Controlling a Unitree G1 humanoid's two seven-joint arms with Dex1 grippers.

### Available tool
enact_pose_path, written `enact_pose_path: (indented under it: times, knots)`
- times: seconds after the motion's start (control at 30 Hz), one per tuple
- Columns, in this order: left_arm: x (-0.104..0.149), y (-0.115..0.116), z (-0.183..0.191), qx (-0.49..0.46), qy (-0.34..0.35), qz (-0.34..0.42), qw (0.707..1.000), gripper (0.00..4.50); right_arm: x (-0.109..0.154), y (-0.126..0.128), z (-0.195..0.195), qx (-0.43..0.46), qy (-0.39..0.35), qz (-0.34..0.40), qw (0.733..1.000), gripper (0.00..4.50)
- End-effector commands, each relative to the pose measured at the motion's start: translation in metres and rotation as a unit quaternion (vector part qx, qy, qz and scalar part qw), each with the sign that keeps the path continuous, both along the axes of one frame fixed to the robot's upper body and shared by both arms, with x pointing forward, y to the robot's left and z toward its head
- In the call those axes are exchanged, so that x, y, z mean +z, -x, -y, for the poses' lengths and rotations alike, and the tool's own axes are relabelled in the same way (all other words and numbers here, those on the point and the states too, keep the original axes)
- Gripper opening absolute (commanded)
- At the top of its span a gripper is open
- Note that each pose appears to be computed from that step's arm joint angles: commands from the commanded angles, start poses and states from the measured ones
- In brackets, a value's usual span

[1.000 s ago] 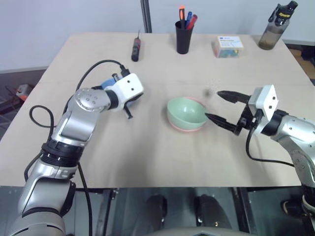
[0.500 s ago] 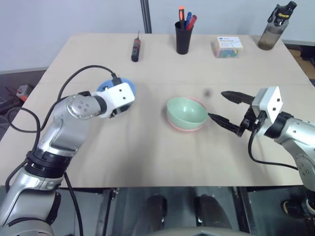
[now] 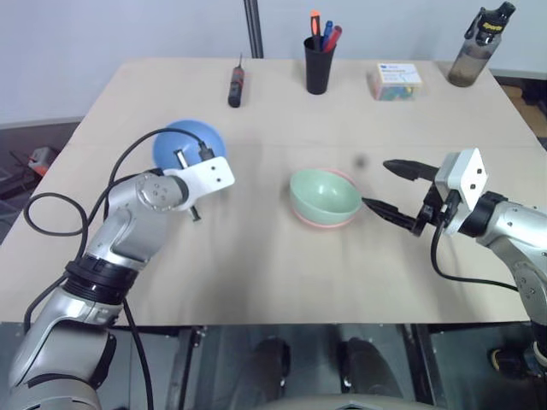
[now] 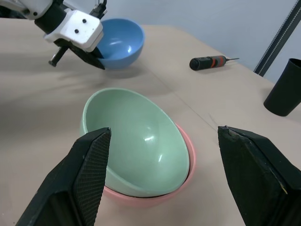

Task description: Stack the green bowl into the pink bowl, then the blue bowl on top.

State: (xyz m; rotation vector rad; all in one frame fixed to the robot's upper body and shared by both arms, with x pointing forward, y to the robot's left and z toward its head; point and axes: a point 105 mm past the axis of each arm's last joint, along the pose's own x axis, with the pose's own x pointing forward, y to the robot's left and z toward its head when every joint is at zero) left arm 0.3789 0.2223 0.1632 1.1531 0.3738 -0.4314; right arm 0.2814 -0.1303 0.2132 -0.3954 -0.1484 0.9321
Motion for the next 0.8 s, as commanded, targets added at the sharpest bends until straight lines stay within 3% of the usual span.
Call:
enact_pose_path:
  times: [0.03, 0.23, 0.43, 0.57, 0.63, 0.7, 0.77, 0.8]
  knots:
    - [0.029, -0.001, 0.024, -0.058, 0.034, 0.035, 0.997, 0.1, 0.014, 0.01, 0.01, -0.015, 0.002, 0.037, 0.999, 3.79]
    - [0.054, 0.016, 0.073, -0.209, 0.084, 0.034, 0.974, 0.1, 0.01, 0.024, 0.038, -0.051, 0.018, 0.039, 0.998, 3.79]
    - [0.089, 0.04, 0.131, -0.415, 0.141, 0.055, 0.897, 0.1, -0.001, 0.049, 0.081, -0.101, 0.028, 0.002, 0.994, 3.79]
    - [0.09, 0.059, 0.15, -0.51, 0.141, 0.025, 0.848, 0.1, -0.004, 0.055, 0.087, -0.122, 0.03, 0.003, 0.992, 3.79]
    - [0.088, 0.063, 0.153, -0.527, 0.141, 0.014, 0.838, 0.1, -0.005, 0.056, 0.085, -0.122, 0.03, 0.004, 0.992, 3.79]
    - [0.082, 0.065, 0.153, -0.537, 0.126, -0.004, 0.834, 0.76, -0.005, 0.055, 0.082, -0.121, 0.026, 0.005, 0.992, 3.79]
    - [0.082, 0.064, 0.154, -0.537, 0.128, 0.002, 0.834, 1.09, -0.005, 0.054, 0.078, -0.118, 0.024, 0.006, 0.993, 3.79]
    - [0.084, 0.062, 0.155, -0.533, 0.132, 0.014, 0.836, 1.57, -0.005, 0.054, 0.077, -0.117, 0.023, 0.006, 0.993, 3.79]
